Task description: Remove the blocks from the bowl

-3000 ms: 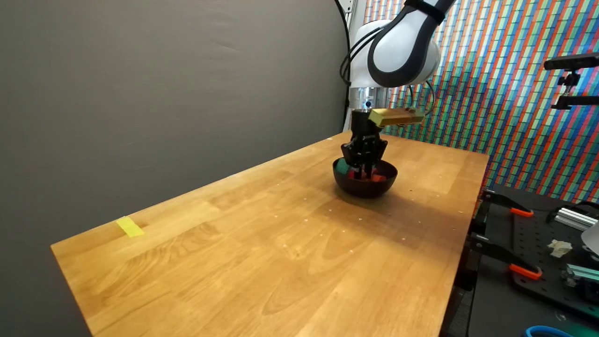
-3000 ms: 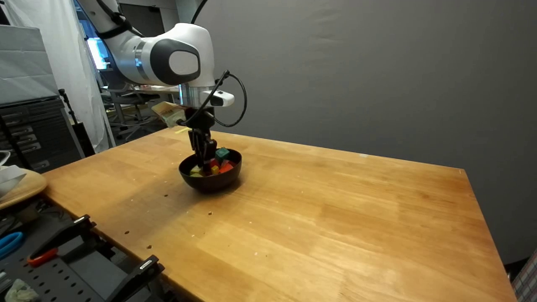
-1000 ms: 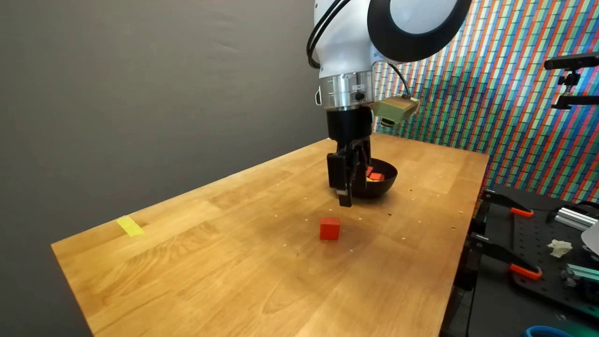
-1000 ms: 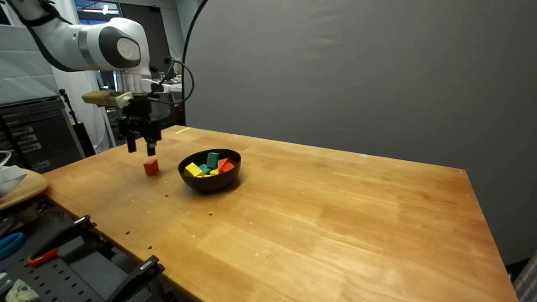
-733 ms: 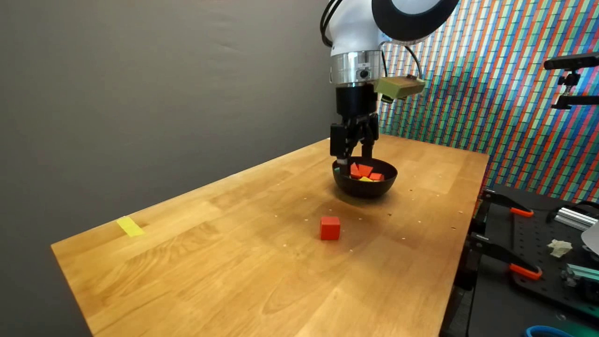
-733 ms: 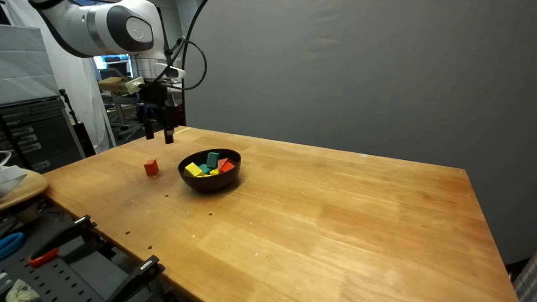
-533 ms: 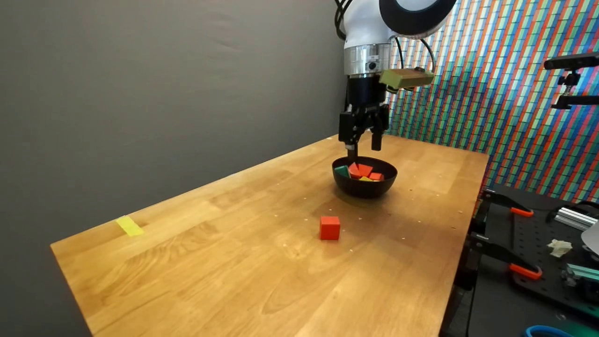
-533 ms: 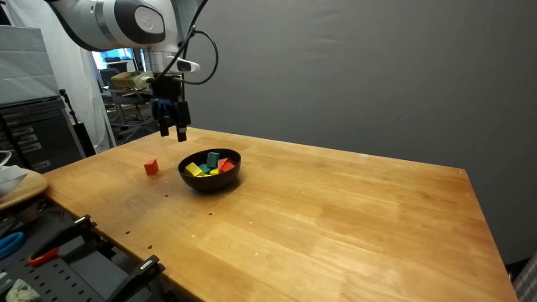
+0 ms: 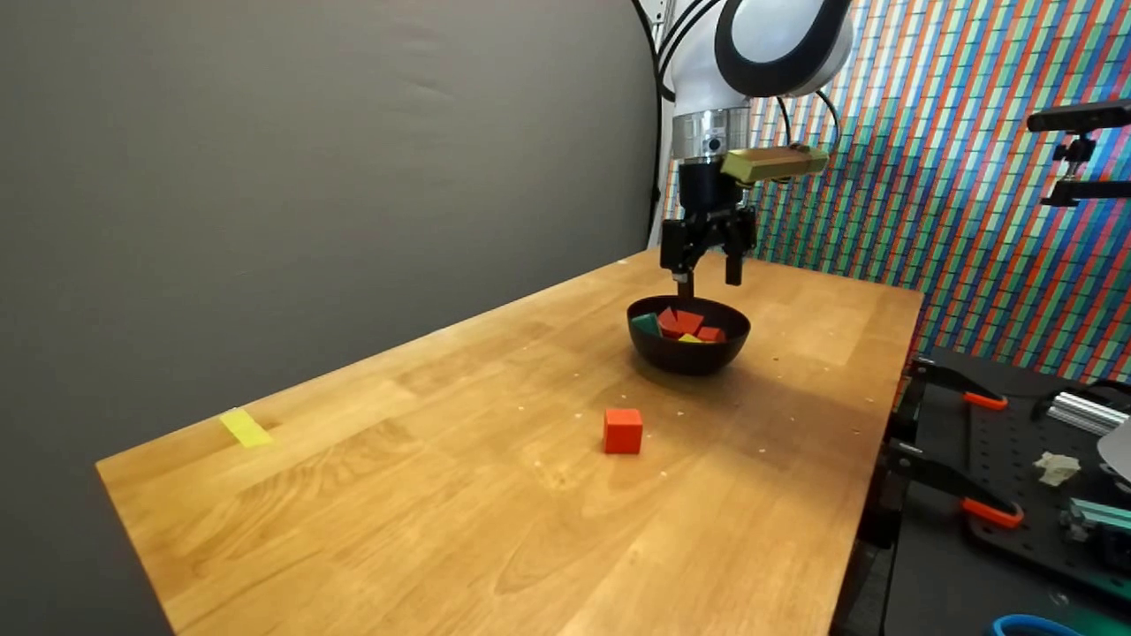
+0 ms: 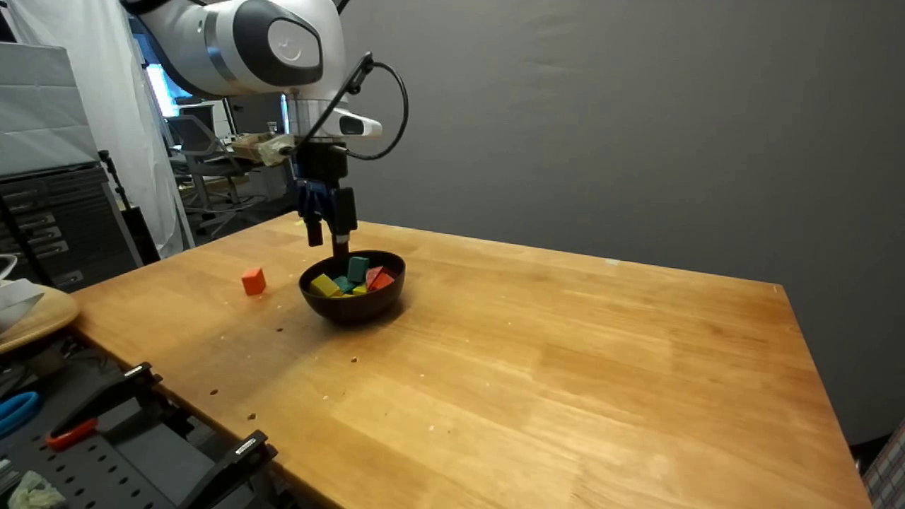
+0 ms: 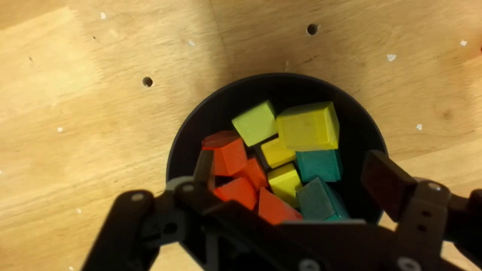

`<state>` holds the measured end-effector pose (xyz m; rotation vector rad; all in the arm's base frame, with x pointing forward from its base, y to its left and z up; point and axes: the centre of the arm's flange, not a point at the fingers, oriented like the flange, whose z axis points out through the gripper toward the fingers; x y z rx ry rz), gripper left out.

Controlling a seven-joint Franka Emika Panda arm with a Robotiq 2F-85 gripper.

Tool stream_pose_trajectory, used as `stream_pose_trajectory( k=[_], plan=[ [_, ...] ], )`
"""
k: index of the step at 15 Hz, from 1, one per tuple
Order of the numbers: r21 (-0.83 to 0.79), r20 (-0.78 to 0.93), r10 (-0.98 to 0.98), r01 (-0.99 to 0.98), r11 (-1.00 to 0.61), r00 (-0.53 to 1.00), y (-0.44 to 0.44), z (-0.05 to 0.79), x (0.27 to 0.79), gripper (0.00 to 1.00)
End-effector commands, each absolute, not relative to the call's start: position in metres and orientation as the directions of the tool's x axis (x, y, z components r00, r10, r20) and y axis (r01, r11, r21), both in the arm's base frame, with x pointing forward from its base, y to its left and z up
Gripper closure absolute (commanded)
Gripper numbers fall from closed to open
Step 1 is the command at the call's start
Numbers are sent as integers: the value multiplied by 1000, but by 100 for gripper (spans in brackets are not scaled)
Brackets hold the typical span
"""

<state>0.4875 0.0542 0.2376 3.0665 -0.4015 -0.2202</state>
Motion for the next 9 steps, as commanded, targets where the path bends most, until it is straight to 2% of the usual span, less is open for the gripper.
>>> stream_pose_trajectory(
  k=[1, 9],
  plan=[
    [31, -163, -257, -256, -966, 952, 51, 218, 505, 0],
    [-47, -247, -228, -247, -968, 942, 52, 177, 522, 0]
  ],
)
